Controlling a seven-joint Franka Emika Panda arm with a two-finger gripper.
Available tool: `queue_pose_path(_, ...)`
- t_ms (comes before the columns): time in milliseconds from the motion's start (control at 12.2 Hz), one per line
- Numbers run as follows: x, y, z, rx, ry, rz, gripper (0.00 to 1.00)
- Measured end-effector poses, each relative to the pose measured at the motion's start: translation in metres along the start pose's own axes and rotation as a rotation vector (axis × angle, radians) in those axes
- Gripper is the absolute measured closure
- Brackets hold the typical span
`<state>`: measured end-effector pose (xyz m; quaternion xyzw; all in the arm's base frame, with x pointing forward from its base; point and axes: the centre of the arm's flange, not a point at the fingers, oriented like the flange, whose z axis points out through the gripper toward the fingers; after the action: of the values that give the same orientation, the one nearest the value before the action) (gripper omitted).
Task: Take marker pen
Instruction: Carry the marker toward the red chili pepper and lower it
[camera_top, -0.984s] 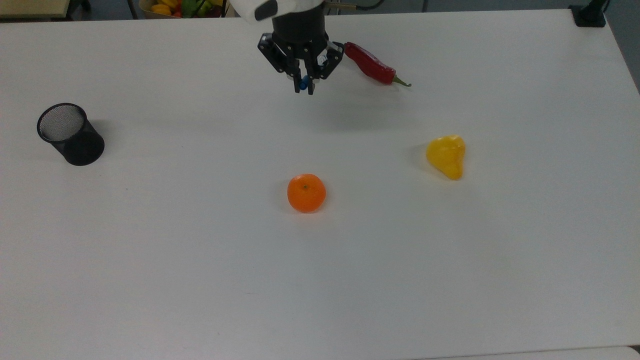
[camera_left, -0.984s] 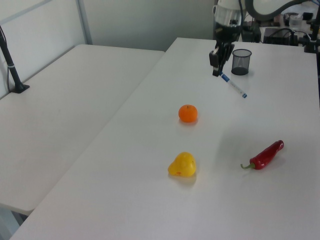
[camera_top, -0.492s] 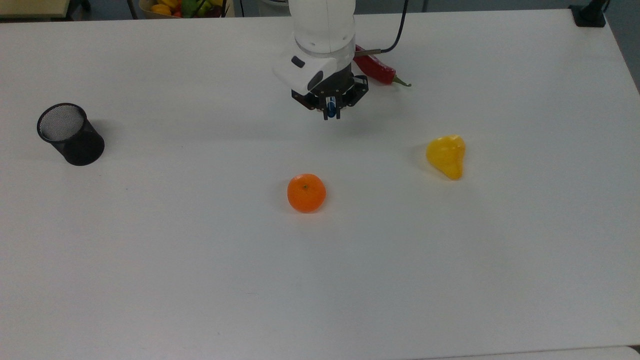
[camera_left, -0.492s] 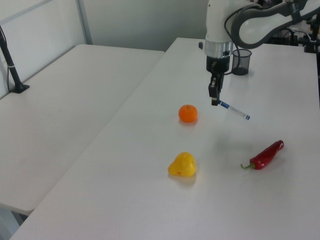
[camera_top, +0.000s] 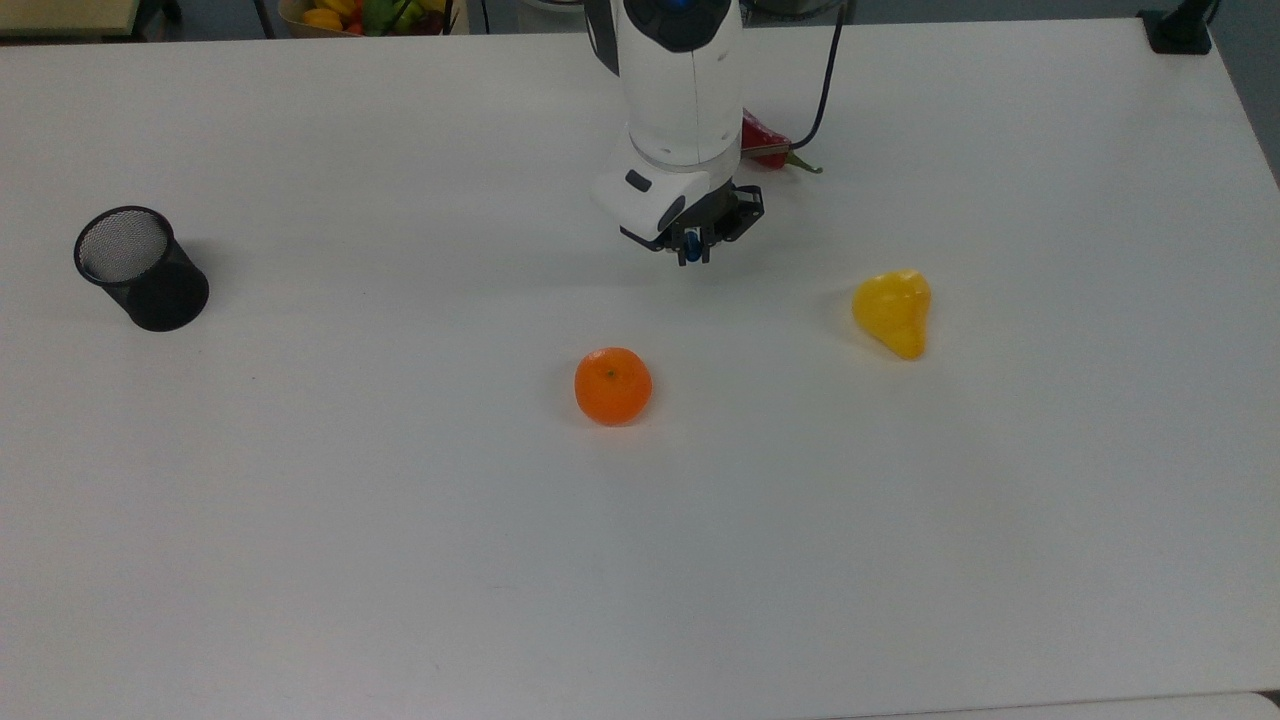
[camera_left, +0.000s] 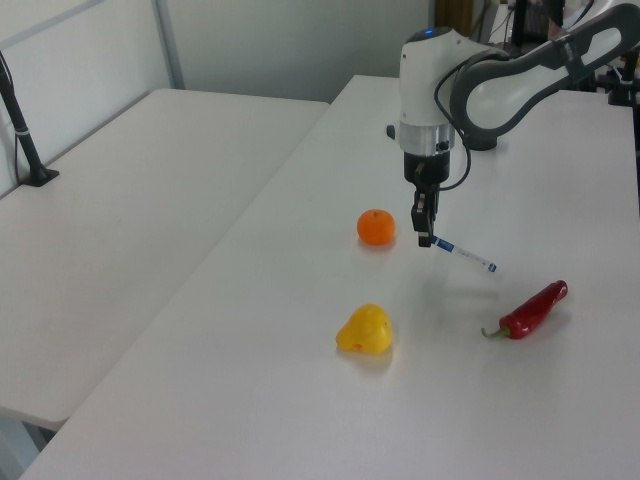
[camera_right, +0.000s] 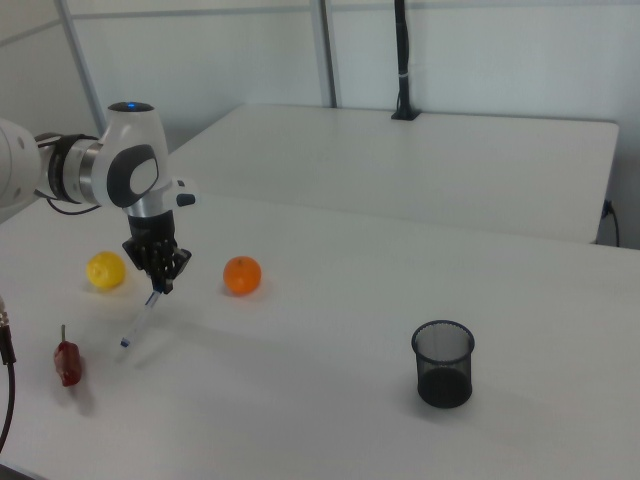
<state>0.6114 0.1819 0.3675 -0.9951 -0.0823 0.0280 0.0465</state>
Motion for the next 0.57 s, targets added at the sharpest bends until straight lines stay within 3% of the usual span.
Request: queue_pose_path(574, -0.016, -0.011, 0.034, -0.014, -0.067, -0.031, 0.79)
